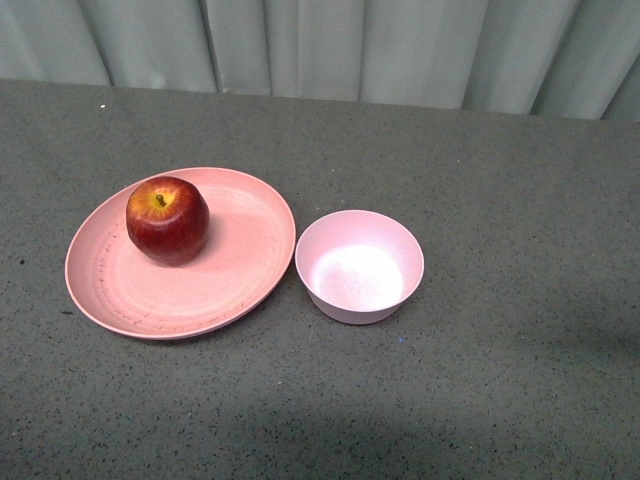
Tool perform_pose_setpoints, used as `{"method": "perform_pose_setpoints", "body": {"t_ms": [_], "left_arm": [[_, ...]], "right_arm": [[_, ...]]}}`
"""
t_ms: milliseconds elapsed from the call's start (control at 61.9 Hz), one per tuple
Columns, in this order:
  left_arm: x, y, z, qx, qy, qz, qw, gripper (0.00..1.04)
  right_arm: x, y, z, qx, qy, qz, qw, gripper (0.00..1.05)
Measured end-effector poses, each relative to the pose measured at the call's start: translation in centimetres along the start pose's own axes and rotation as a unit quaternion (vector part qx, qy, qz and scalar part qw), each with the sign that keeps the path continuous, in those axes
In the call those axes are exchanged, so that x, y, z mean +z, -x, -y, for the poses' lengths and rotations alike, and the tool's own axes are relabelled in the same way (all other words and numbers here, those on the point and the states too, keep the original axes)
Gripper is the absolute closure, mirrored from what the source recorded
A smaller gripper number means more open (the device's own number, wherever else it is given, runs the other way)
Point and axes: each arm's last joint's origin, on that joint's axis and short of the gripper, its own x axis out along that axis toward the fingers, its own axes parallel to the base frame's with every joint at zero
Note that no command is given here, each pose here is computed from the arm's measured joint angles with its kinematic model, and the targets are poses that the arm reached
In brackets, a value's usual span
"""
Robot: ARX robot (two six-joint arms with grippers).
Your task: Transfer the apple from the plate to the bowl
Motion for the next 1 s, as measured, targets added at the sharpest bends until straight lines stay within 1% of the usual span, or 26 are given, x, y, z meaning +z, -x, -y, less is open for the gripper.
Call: {"method": "perform_pose_setpoints", "body": {"t_ms": [48, 81, 145, 274, 339, 452, 1001], "left_arm": [[0.0, 0.0, 0.0, 0.0, 0.0, 0.0, 1.0, 0.07], [0.0, 0.0, 0.0, 0.0, 0.0, 0.0, 1.0, 0.07], [0.0, 0.0, 0.0, 0.0, 0.0, 0.0, 1.0, 0.07], [0.0, 0.0, 0.0, 0.0, 0.0, 0.0, 1.0, 0.07], [0.0, 0.0, 0.0, 0.0, 0.0, 0.0, 1.0, 0.07], [0.0, 0.0, 0.0, 0.0, 0.0, 0.0, 1.0, 0.07], [0.0, 0.0, 0.0, 0.0, 0.0, 0.0, 1.0, 0.07]], "right_arm": [[0.0, 0.5, 0.2, -0.001, 0.0, 0.001, 1.0, 0.86], [0.1, 1.0, 0.4, 0.0, 0.0, 0.002, 1.0, 0.93], [0.1, 1.6, 0.6, 0.001, 0.0, 0.002, 1.0, 1.04], [0.0, 2.8, 1.1, 0.0, 0.001, 0.001, 1.0, 1.04], [0.1, 3.4, 1.6, 0.011, 0.001, 0.002, 1.0, 1.04], [0.1, 4.3, 2.2, -0.003, 0.0, 0.003, 1.0, 1.04], [0.5, 7.3, 2.2, -0.001, 0.0, 0.011, 1.0, 1.04]]}}
